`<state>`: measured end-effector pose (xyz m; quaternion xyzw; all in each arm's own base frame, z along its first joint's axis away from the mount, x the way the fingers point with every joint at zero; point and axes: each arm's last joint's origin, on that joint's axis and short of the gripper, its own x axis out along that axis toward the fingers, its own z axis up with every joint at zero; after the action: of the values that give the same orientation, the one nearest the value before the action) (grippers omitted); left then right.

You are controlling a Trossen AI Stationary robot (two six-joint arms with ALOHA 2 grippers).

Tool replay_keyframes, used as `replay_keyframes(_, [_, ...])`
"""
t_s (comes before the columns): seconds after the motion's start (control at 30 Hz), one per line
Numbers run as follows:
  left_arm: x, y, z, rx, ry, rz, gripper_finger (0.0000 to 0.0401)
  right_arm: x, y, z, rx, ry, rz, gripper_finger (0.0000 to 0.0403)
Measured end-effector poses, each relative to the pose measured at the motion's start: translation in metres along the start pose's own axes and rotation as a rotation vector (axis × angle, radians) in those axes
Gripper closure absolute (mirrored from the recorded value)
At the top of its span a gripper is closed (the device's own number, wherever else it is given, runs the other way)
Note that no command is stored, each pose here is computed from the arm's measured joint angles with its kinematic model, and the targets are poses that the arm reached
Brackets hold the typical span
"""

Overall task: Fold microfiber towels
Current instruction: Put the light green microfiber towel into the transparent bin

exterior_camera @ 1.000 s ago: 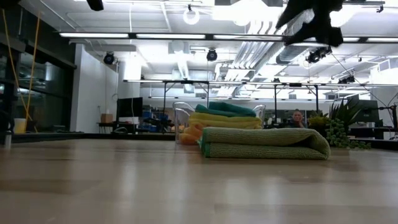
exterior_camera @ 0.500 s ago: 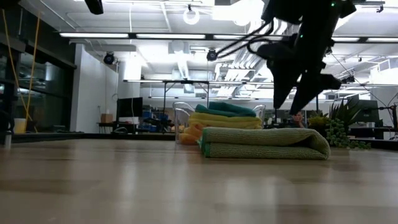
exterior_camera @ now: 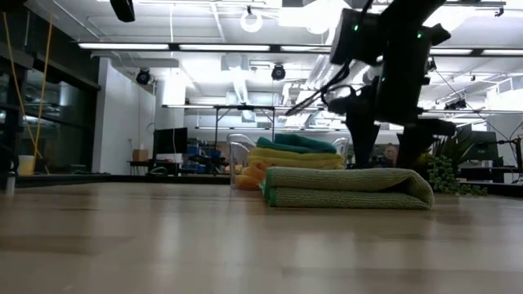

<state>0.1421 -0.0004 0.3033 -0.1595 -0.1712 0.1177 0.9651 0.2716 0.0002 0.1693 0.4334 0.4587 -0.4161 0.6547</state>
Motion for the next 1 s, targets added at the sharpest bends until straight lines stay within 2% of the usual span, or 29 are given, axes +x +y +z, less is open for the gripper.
replay_keyframes(0.1, [0.0,0.0,0.0,0.001,0.002,0.0,0.0226,0.01,0.001,0.001,0.059,0.025,-0.023,0.0106])
replay_keyframes(0.3, [0.0,0.0,0.0,0.0,0.002,0.0,0.0226,0.025,0.01,0.0,0.091,0.089,0.039,0.0124])
replay_keyframes(0.57, [0.0,0.0,0.0,0.001,0.002,0.009,0.0226,0.035,0.011,-0.003,0.118,0.115,-0.001,0.0174])
replay_keyframes(0.73, [0.0,0.0,0.0,0.002,0.001,0.014,0.0226,0.036,0.009,-0.005,0.068,0.106,-0.025,0.0248])
replay_keyframes(0.9, [0.0,0.001,0.0,0.002,-0.002,0.023,0.0226,0.028,0.005,-0.004,-0.017,0.096,-0.029,0.0368])
replay_keyframes(0.93, [0.0,0.001,0.0,0.002,-0.002,0.025,0.0226,0.022,0.004,-0.004,-0.03,0.081,-0.025,0.0384])
replay_keyframes(1.0, [0.0,0.001,0.0,0.002,-0.004,0.028,0.0226,0.008,0.003,0.0,-0.042,0.048,0.014,0.0389])
